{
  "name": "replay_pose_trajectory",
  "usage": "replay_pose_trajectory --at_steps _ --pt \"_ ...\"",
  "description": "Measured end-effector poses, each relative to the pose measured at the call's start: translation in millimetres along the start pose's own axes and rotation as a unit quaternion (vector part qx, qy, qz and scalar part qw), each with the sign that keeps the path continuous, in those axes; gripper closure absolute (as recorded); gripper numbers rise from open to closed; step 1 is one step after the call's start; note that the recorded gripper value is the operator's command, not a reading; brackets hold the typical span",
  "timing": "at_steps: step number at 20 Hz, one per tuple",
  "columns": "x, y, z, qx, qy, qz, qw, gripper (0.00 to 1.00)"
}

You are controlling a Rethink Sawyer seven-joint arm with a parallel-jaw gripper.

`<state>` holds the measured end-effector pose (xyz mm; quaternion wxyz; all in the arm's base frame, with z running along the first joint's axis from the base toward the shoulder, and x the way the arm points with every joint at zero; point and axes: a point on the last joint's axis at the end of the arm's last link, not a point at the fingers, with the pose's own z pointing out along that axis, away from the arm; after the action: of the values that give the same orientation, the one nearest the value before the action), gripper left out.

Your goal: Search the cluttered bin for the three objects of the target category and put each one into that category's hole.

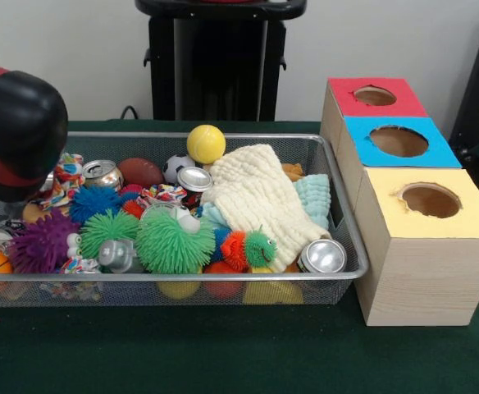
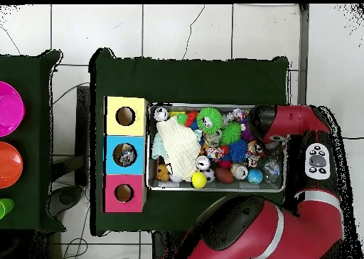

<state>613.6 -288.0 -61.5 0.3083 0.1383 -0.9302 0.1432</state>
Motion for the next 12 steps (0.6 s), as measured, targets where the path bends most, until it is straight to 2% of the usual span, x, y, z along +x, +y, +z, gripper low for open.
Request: replay_pose_trajectory --at_steps 6,12 --pt "1.6 -8.8 -0.9 -0.032 -0.008 0.015 0.9993 0.0" --pt "2.7 -13.4 -1.3 -0.05 -0.011 0.022 0.9985 0.0"
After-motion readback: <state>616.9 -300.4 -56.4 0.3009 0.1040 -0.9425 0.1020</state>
